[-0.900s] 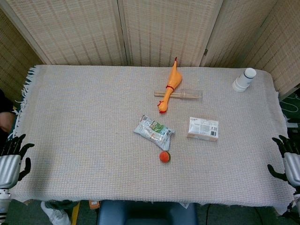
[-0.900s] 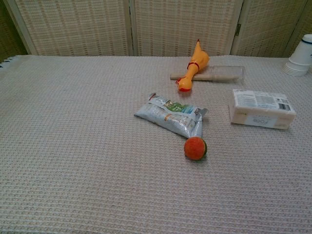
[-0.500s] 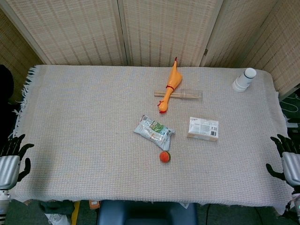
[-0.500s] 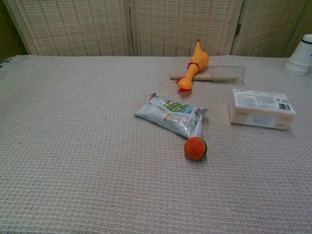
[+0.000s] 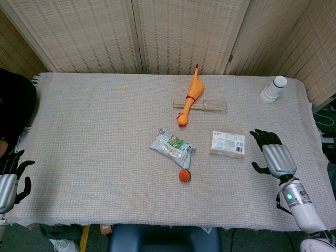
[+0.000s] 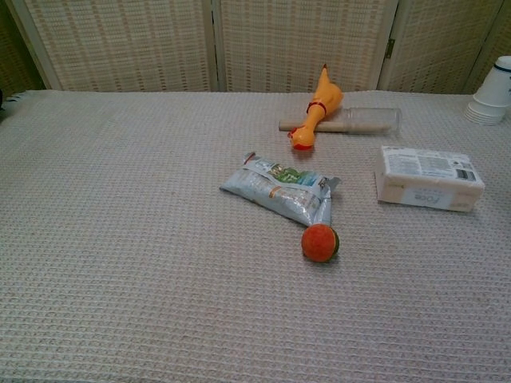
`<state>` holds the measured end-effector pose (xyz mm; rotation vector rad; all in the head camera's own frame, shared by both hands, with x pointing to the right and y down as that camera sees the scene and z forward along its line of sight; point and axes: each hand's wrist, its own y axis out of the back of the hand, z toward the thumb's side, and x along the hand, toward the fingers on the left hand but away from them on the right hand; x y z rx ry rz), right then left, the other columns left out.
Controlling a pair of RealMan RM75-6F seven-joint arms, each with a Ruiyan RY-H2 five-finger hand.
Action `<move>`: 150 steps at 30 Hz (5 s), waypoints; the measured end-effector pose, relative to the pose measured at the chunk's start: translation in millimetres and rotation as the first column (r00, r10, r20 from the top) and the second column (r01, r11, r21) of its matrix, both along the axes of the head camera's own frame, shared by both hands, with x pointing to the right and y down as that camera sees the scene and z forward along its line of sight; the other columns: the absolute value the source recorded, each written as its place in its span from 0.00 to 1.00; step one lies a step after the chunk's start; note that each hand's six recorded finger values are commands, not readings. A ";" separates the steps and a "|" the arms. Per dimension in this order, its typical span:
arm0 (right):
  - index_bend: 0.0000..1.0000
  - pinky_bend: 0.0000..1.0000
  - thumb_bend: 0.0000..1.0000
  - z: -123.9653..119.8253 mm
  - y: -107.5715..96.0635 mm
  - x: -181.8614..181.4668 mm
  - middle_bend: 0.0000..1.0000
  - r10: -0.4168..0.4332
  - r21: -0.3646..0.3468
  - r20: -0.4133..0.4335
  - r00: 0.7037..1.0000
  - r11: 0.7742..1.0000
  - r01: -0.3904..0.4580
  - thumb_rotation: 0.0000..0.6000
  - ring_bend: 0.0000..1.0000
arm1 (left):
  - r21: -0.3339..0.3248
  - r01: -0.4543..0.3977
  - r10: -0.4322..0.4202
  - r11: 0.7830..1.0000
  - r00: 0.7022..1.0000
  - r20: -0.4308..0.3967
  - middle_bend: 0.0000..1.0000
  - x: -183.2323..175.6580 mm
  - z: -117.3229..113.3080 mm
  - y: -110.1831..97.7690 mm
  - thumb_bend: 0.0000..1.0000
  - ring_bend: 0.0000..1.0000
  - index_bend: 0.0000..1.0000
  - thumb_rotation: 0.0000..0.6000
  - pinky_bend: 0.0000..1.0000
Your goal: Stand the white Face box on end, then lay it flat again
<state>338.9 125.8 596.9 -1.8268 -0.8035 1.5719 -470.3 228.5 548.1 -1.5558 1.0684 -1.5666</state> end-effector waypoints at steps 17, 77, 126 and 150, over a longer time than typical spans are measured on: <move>0.00 0.00 0.30 71.1 -36.9 -79.0 0.01 0.003 -0.305 -0.124 0.992 0.951 -0.041 1.00 0.00 | 0.009 0.015 -0.015 1.000 1.000 -0.011 0.00 -1.5 -7.6 0.2 0.62 0.00 0.27 1.00 0.08; 0.26 0.00 0.30 115.6 -63.5 -103.2 0.41 0.095 -0.167 0.064 0.993 0.982 -0.083 1.00 0.34 | 0.010 0.049 -0.049 0.999 0.999 -0.009 0.00 -10.7 -7.9 -1.1 0.62 0.00 0.27 1.00 0.08; 0.20 0.00 0.30 147.3 -9.6 0.5 0.41 0.423 -0.347 0.825 0.376 0.903 -0.255 1.00 0.31 | 0.025 0.053 -0.053 0.998 0.999 0.010 0.00 -12.8 -7.5 -2.5 0.62 0.00 0.27 1.00 0.08; 0.00 0.00 0.14 122.7 8.3 34.5 0.00 0.409 -0.407 0.746 0.526 0.905 -0.126 1.00 0.00 | 0.024 0.053 -0.053 0.998 0.998 0.016 0.00 -11.5 -8.6 -1.9 0.62 0.00 0.27 1.00 0.08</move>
